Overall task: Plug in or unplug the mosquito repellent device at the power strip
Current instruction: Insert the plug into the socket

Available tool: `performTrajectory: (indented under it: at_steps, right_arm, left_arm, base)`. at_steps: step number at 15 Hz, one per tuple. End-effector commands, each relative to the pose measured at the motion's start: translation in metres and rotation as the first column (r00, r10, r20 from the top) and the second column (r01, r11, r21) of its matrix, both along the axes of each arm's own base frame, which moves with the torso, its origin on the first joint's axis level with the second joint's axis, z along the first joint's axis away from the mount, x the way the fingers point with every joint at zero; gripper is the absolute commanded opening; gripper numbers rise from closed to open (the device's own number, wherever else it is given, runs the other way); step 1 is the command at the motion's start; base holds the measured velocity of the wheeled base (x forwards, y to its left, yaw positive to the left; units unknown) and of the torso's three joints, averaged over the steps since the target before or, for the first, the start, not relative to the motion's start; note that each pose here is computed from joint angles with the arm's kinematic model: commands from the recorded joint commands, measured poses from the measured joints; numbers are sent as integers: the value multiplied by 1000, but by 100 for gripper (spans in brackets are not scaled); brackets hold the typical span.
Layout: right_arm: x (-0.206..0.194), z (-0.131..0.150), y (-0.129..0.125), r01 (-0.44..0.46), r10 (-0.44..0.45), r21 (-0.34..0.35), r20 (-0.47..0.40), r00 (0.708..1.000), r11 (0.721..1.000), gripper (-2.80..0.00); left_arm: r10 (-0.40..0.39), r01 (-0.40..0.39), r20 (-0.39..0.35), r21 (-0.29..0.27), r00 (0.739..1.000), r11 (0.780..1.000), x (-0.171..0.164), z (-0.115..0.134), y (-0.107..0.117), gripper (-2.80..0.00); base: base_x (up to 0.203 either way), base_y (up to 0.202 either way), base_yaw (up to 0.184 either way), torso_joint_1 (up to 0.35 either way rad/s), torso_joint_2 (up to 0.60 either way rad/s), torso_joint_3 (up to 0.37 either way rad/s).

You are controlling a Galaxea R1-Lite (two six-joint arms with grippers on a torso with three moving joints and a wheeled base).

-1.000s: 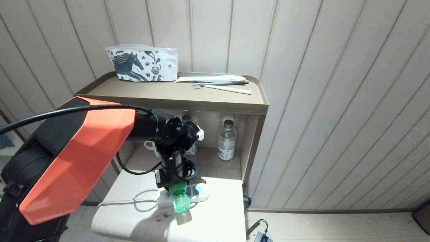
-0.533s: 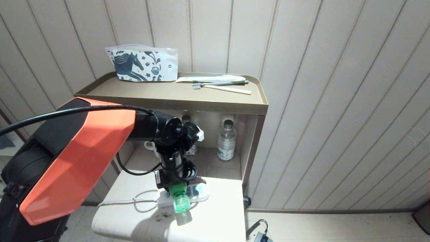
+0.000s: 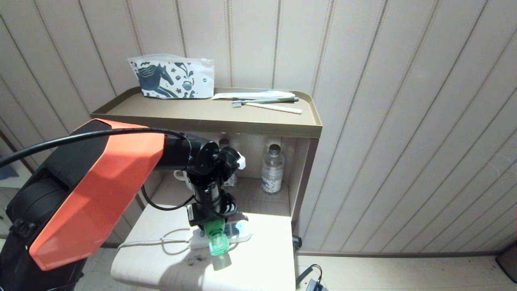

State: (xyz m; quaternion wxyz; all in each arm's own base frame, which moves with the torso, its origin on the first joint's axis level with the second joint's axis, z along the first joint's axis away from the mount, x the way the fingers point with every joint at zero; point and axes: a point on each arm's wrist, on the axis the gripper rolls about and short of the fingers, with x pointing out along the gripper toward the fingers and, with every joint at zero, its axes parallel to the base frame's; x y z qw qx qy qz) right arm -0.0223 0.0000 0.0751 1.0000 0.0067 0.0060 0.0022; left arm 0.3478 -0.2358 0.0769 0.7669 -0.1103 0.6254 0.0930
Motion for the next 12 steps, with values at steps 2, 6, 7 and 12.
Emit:
performTrajectory:
  at_steps: [2,6,7,12]
  right_arm:
    - [0,0,0,0,0,0,1,1000,1000,-280]
    - [0,0,0,0,0,0,0,1000,1000,-280]
    - [0,0,0,0,0,0,1,1000,1000,-280]
    - [0,0,0,-2,2,0,1,1000,1000,-280]
  left_arm:
    - [8,-8,-18,11,1000,1000,2,-9,0,-280]
    - [9,-8,-26,16,1000,1000,1,-12,1,-280]
    - [10,-9,-26,15,1000,1000,0,-12,1,-280]
    - [14,-13,-31,20,999,1000,2,-16,2,-280]
  base:
    - [0,0,0,0,0,0]
    - [0,0,0,0,0,0]
    - [0,0,0,0,0,0]
    - [0,0,0,0,0,0]
